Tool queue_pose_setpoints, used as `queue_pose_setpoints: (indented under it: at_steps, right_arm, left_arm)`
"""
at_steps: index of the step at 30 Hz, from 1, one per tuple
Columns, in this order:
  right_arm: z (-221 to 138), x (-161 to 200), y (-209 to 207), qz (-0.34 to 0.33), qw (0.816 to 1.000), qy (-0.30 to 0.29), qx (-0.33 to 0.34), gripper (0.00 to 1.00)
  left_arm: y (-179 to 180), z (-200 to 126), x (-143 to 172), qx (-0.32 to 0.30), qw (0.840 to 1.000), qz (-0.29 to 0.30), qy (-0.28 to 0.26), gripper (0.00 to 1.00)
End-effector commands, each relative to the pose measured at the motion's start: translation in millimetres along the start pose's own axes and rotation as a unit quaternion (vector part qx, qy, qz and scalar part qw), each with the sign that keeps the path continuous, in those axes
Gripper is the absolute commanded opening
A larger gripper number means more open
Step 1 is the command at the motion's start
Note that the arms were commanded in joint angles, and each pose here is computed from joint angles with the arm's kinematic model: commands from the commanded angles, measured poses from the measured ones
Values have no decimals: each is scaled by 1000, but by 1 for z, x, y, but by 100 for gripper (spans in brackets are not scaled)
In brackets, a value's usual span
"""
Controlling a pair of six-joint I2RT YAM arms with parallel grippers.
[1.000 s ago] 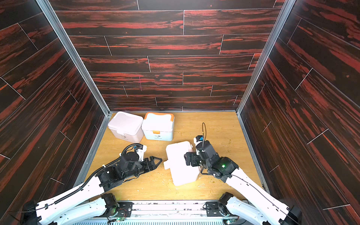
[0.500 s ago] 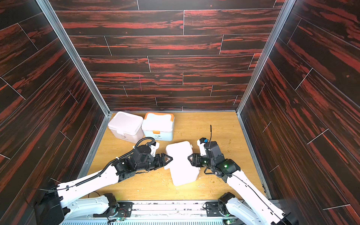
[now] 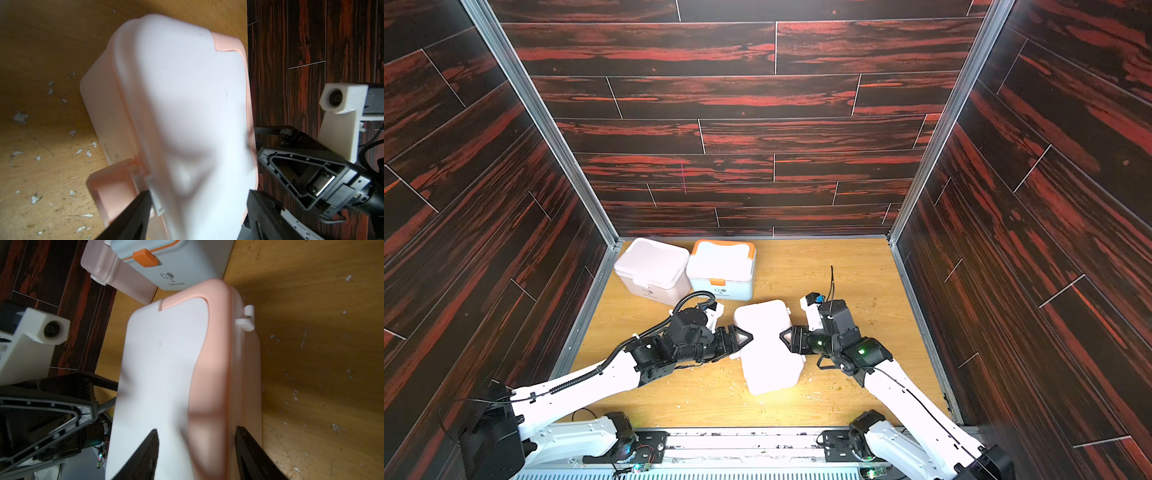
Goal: Open first aid kits and take out gauze
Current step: Open the lid of the first aid kit.
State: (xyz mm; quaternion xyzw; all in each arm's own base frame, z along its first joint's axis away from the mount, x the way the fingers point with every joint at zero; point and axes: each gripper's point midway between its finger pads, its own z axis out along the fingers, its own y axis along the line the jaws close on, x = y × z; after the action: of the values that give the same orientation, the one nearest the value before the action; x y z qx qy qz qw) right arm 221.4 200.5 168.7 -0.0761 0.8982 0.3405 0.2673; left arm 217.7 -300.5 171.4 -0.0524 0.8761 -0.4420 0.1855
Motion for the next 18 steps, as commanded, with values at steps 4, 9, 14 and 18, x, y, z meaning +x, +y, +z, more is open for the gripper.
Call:
queue_pose_setpoints:
  at_steps: [4,9,14,18]
  right_arm:
    - [6,13,13,4,999,31,-43,62]
    - [7,14,16,7,998,34,-54,63]
    - [8,19,23,14,996,45,-79,64]
    - [10,21,23,17,995,48,-82,65]
  left_arm:
    - [-1,-7,-7,10,999,-10,-29,83]
    - [-4,-9,-10,20,999,-14,-28,85]
    - [-11,-10,-12,52,998,-32,-24,88]
    - [-20,-13,-14,89,995,-49,-23,89]
